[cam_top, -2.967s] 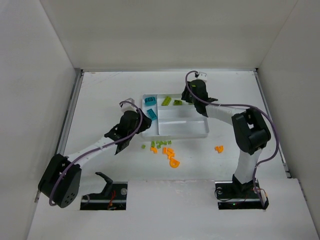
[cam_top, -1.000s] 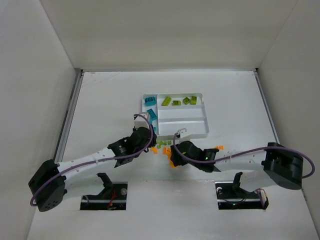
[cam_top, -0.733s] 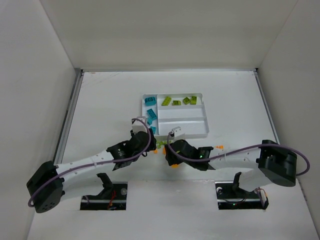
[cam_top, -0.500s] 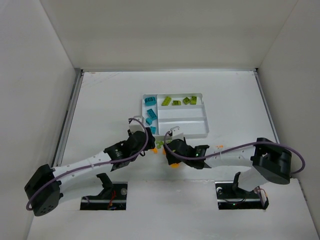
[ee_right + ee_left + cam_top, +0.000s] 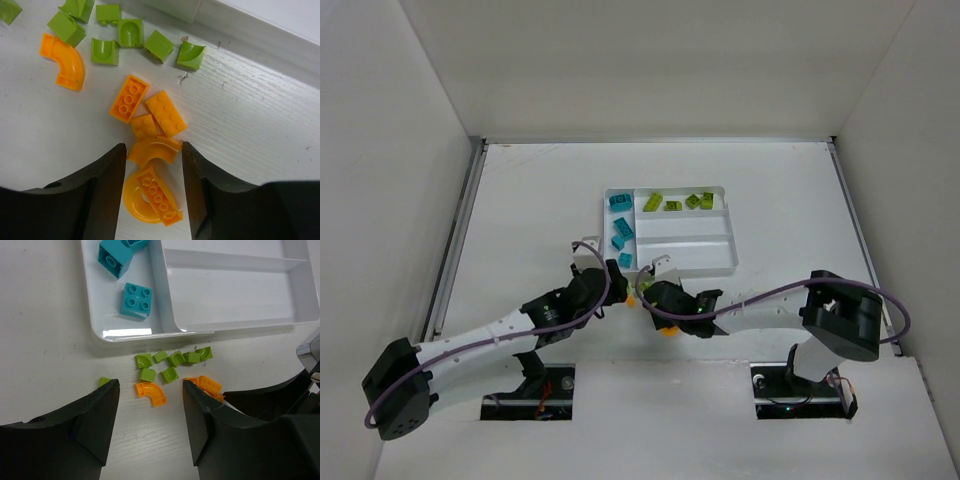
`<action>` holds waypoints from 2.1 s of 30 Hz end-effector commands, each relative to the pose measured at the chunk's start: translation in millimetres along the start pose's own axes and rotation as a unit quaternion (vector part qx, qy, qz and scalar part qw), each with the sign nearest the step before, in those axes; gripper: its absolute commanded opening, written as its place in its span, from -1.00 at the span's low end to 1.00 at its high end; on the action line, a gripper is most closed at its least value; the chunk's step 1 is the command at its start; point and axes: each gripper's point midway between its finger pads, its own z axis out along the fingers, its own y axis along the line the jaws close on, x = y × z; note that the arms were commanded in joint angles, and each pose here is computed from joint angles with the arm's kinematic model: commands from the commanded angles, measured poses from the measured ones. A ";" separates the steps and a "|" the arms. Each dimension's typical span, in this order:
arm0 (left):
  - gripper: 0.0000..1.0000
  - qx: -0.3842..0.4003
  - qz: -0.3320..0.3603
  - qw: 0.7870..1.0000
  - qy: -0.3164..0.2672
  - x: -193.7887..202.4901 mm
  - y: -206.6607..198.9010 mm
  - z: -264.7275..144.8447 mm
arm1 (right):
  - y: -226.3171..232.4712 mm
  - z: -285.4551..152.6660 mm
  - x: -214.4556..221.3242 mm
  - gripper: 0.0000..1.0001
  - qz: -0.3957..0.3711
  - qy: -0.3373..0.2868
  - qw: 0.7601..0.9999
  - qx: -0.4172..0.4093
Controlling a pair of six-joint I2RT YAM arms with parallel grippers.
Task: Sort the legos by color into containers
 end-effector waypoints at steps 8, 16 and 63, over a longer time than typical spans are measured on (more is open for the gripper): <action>0.12 0.002 0.024 1.000 0.018 17.1 -1.2 -3.8 | -1.6 -17.9 -26.0 -0.12 0.014 -0.041 0.999 0.002; 0.08 -0.008 0.046 0.999 0.025 24.6 -4.1 1.7 | -20.9 -63.8 -74.1 -0.13 0.074 -0.113 0.990 -0.047; -0.01 -0.047 0.124 0.989 0.066 63.1 -6.3 38.1 | -113.5 24.0 -203.5 0.33 0.170 -0.191 0.966 0.030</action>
